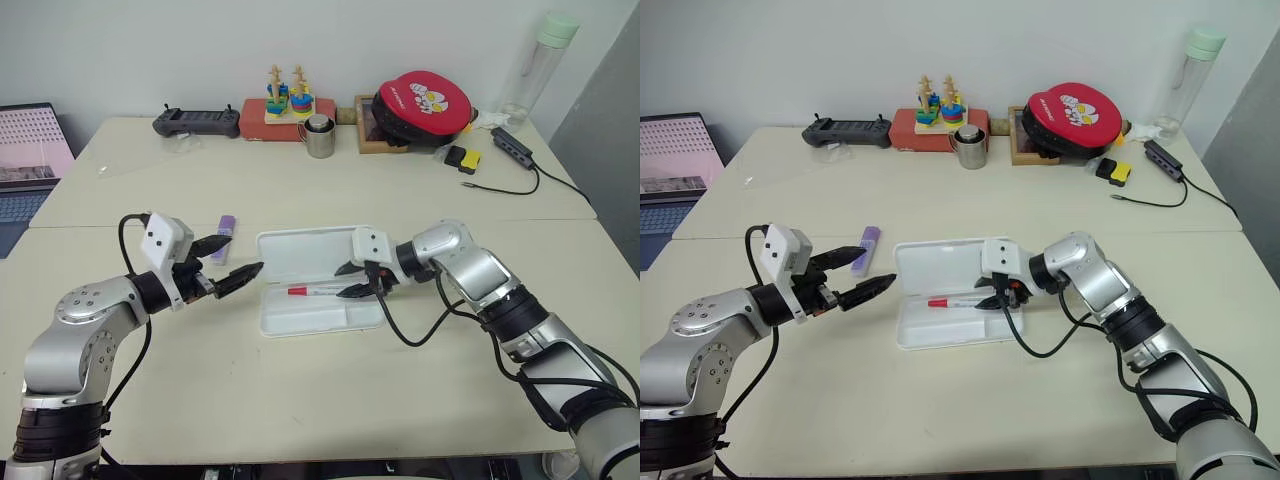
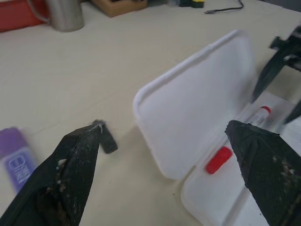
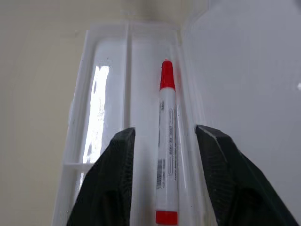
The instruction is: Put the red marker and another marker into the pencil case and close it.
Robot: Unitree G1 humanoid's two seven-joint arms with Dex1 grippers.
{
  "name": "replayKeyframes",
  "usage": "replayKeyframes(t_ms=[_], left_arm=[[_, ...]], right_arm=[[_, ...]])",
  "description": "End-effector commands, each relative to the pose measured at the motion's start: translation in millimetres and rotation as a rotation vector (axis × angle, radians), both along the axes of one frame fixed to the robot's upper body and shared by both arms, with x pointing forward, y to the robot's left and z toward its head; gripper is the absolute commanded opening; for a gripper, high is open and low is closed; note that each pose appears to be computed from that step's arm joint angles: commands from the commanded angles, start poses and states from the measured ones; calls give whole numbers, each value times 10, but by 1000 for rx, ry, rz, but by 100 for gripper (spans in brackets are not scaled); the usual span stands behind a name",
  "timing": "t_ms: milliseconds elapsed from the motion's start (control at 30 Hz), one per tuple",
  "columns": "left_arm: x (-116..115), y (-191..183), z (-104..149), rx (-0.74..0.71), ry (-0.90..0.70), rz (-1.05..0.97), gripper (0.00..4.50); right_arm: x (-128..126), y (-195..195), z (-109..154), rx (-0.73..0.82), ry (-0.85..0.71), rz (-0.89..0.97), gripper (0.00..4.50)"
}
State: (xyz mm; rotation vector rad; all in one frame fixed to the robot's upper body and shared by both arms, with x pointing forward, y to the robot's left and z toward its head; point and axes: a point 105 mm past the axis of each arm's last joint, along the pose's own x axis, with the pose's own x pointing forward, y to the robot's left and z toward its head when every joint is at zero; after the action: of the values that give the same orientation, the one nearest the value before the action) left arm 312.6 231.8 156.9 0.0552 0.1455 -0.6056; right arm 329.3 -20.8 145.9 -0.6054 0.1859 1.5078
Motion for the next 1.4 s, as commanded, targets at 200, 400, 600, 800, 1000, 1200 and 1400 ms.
replayKeyframes(t_ms=[200,400,600,800,1000,1200,1400], left_arm=[[284,456,5,-49,8,335,450],[417,438,-366,39,155,404,450],[513,363,-578,48,243,392,450],[585,355,-604,28,263,403,378],[600,394,-593,31,247,425,252],[624,430,-521,6,212,441,130],[664,320,-276,1,79,367,121]], right_arm=[[-193,151,1008,361,-60,41,435],[-197,187,1165,397,-122,1,445],[-251,198,1237,407,-144,-4,445],[-263,179,1257,414,-141,-18,450],[-236,158,1249,415,-128,-35,450],[-238,155,1247,417,-122,-34,450],[-218,100,1273,423,-122,-45,450]])
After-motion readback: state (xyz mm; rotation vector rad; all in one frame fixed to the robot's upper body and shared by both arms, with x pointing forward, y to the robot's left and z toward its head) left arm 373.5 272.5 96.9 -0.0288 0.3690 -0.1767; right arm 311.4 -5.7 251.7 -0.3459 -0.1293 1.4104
